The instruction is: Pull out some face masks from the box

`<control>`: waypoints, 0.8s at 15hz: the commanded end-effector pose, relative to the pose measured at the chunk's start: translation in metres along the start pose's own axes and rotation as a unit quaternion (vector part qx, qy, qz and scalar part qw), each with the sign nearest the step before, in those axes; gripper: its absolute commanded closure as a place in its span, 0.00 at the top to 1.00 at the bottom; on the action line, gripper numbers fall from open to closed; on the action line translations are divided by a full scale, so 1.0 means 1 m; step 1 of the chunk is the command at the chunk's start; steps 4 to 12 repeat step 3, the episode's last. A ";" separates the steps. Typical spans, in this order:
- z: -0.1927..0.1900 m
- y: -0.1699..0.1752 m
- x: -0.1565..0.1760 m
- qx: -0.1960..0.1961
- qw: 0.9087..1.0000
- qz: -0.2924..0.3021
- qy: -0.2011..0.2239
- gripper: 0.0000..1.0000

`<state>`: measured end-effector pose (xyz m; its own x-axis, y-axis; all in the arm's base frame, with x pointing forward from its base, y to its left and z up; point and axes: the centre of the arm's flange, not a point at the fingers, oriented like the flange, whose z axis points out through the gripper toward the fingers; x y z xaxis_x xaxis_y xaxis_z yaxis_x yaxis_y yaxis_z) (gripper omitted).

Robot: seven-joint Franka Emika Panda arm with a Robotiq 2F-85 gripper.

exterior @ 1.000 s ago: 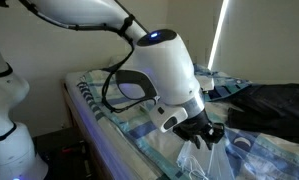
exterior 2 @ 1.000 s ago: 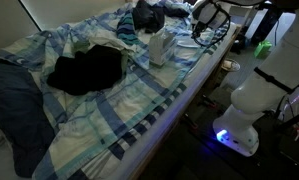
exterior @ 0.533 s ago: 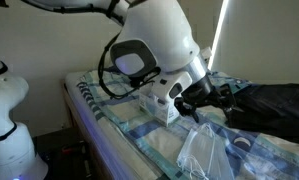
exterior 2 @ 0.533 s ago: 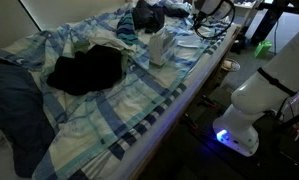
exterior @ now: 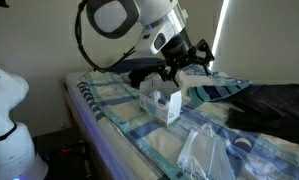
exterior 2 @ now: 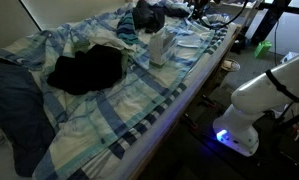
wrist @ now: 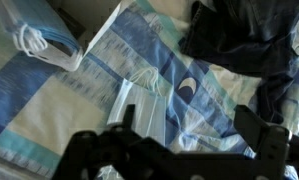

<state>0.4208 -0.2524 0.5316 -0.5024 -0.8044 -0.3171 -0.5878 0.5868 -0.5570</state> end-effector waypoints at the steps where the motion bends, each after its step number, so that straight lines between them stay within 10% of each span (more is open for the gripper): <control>1: -0.001 0.000 0.000 0.001 1.000 0.000 0.000 1.00; 12: 0.004 0.001 0.002 -0.003 1.000 0.001 0.002 1.00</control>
